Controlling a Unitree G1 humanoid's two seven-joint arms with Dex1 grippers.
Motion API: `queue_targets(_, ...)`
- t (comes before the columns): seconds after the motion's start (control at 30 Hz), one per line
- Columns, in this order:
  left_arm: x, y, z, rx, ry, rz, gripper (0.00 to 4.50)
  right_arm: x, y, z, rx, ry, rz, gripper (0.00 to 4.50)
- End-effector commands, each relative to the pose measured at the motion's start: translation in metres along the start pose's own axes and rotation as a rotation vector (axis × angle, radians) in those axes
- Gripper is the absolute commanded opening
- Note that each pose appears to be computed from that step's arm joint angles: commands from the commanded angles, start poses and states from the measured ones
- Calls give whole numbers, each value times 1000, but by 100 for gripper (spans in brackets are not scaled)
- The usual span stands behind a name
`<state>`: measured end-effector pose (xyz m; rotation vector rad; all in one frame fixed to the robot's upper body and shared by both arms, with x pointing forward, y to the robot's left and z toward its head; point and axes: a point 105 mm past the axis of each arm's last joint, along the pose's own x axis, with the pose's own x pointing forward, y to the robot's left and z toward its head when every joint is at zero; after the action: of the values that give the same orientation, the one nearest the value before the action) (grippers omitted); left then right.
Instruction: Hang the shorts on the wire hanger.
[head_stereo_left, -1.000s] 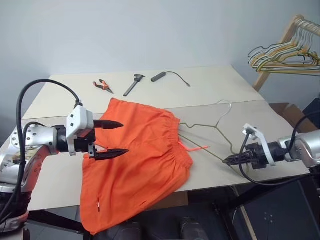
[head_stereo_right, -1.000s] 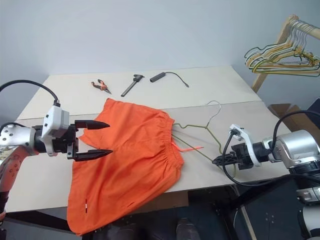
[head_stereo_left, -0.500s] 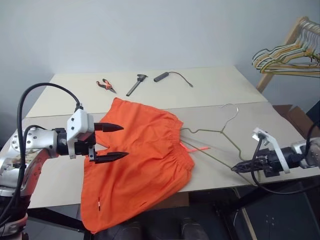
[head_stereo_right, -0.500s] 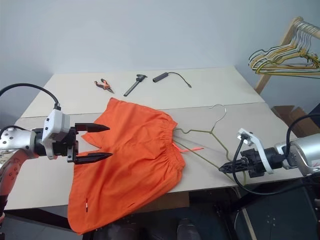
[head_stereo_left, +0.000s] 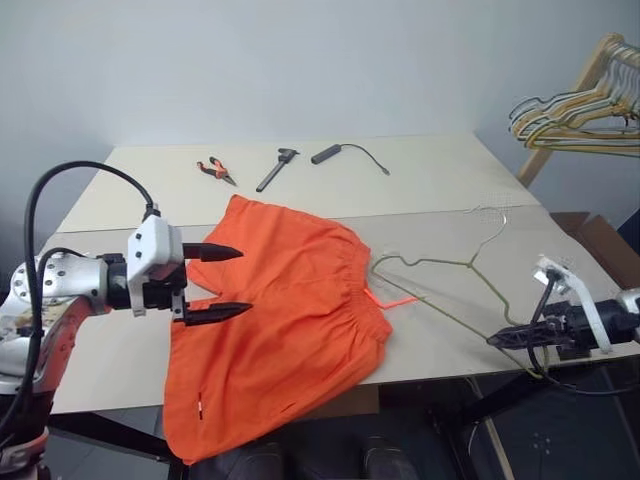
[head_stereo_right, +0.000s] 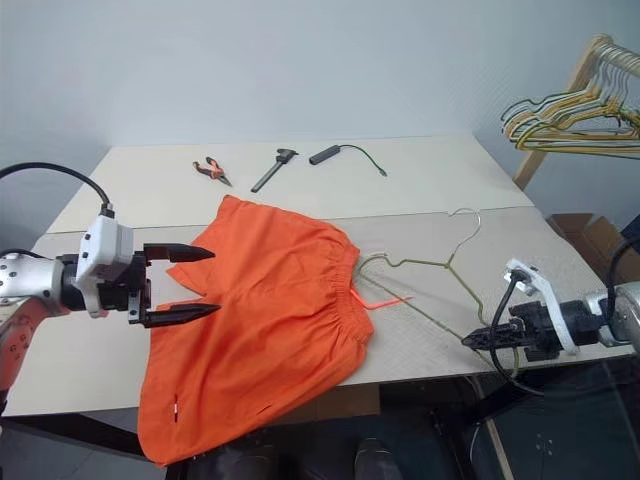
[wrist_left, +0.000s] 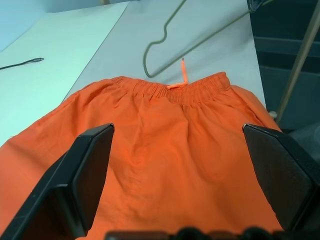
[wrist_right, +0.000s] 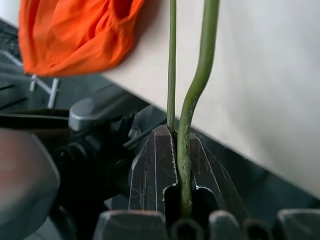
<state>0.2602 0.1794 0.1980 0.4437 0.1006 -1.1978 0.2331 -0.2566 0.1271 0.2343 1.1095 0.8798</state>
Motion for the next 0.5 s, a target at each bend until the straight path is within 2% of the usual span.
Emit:
queue_targets(0.03, -1, -1, 10, 34, -11, -9, 448, 2, 11, 5, -32, -17, 37, 0)
queue_targets(0.3, -2, 0, 11, 38, -4, -12, 448, 15, 9, 2, -12, -15, 60, 0)
queue_targets(0.5, -2, 0, 11, 41, -2, -11, 448, 25, 4, 12, -9, -30, 60, 0)
